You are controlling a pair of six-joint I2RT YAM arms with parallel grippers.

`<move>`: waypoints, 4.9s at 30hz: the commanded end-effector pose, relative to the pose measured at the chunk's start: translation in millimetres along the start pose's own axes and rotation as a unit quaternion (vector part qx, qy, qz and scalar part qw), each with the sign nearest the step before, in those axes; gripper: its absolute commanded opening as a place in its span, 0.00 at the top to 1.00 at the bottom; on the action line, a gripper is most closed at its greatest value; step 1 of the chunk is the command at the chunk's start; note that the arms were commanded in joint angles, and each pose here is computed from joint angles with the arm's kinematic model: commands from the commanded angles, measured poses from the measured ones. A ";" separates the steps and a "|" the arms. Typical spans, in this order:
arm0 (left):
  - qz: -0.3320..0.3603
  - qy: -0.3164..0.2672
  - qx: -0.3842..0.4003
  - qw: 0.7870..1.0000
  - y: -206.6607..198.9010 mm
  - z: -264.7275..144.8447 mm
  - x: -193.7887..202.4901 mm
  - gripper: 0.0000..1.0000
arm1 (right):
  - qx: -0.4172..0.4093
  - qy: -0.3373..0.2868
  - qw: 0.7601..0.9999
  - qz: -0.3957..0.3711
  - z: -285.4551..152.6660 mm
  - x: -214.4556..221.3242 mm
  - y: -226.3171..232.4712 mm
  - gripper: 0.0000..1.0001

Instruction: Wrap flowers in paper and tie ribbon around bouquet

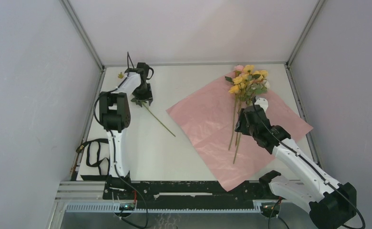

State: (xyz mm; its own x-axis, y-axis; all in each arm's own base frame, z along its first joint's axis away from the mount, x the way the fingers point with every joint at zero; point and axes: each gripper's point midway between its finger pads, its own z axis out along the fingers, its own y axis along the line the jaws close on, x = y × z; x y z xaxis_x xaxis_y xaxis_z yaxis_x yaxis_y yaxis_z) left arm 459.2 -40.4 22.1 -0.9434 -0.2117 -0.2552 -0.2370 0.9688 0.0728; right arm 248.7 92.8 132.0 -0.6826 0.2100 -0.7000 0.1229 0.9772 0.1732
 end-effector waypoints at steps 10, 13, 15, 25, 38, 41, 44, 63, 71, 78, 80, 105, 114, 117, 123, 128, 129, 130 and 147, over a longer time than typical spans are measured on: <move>-0.031 -0.013 0.112 0.993 -0.2 -46.8 5.2 1.00 | -0.039 -0.058 0.998 0.004 -35.6 -26.2 5.7 0.39; -0.046 -0.078 0.173 0.981 3.9 -87.5 -5.3 1.00 | -0.100 -0.062 0.993 -0.020 -45.2 -27.3 27.6 0.38; -0.042 -0.117 0.235 0.964 -5.9 -124.5 -6.5 1.00 | -0.179 -0.060 0.981 -0.045 -54.7 -26.5 59.9 0.36; 0.010 -0.139 0.469 0.872 -71.2 -253.5 51.9 1.00 | -0.500 -0.091 0.854 -0.109 -119.7 -35.9 265.2 0.09; 0.047 -0.155 0.541 0.825 -99.0 -303.3 94.2 1.00 | -0.468 -0.007 0.882 -0.058 -29.3 -32.4 356.5 0.58; 0.060 -0.158 0.538 0.826 -102.6 -299.2 98.9 1.00 | -0.443 0.013 0.895 -0.042 -13.3 -31.0 343.4 1.00; 0.057 -0.141 0.498 0.853 -103.2 -269.3 98.5 0.57 | -0.394 0.009 0.918 -0.038 -1.7 -40.2 312.5 1.00; 0.043 0.097 0.344 0.933 -161.3 -103.4 188.4 0.26 | 0.058 0.093 0.994 -0.025 98.8 -38.7 -3.5 0.38; 0.042 0.122 0.337 0.933 -166.2 -83.7 213.7 0.26 | 0.097 0.080 0.992 -0.008 81.7 -49.2 -27.6 0.29; 0.036 0.101 0.359 0.927 -184.0 -78.1 196.0 0.30 | 0.054 0.097 0.992 0.053 90.3 -47.0 -43.5 0.26; 0.028 0.091 0.377 0.921 -190.5 -81.0 191.6 0.37 | 0.031 0.105 0.993 0.053 99.8 -44.8 -39.5 0.25; -0.010 0.082 0.323 0.943 -78.5 -66.9 202.7 1.00 | -0.064 0.215 0.951 -0.212 177.9 19.9 126.9 0.51; -0.022 0.108 0.265 0.958 -28.3 -63.7 213.6 1.00 | -0.051 0.181 0.944 -0.270 136.6 -0.1 165.6 0.51; -0.039 0.103 0.261 0.959 -23.4 -56.4 218.6 1.00 | -0.043 0.144 0.952 -0.265 113.3 -24.9 167.5 0.50; -0.056 0.079 0.275 0.956 -26.2 -57.9 218.8 1.00 | -0.147 0.061 0.951 -0.265 80.0 -39.8 242.5 0.41; -0.063 0.062 0.275 0.957 -24.4 -57.9 218.5 1.00 | -0.181 0.085 0.949 -0.246 106.9 -18.3 293.0 0.36; -0.062 0.059 0.275 0.958 -24.3 -58.7 217.8 1.00 | -0.177 0.090 0.950 -0.242 115.3 -14.4 297.8 0.36; -0.063 0.057 0.276 0.957 -24.2 -59.1 217.6 1.00 | -0.174 0.095 0.951 -0.238 122.4 -11.3 302.2 0.36; -0.076 0.048 0.285 0.954 -26.5 -59.1 217.8 1.00 | -0.111 0.115 0.978 -0.138 179.4 16.0 271.0 0.81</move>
State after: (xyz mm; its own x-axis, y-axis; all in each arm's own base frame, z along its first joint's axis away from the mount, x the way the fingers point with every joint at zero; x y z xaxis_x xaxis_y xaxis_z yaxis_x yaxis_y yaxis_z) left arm 238.2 -119.8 13.1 -0.9426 -0.3237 -0.0818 -0.2463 0.8395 -0.4844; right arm 387.3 380.1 17.6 -0.8163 -0.2498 -0.5209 -0.3467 0.9331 0.0959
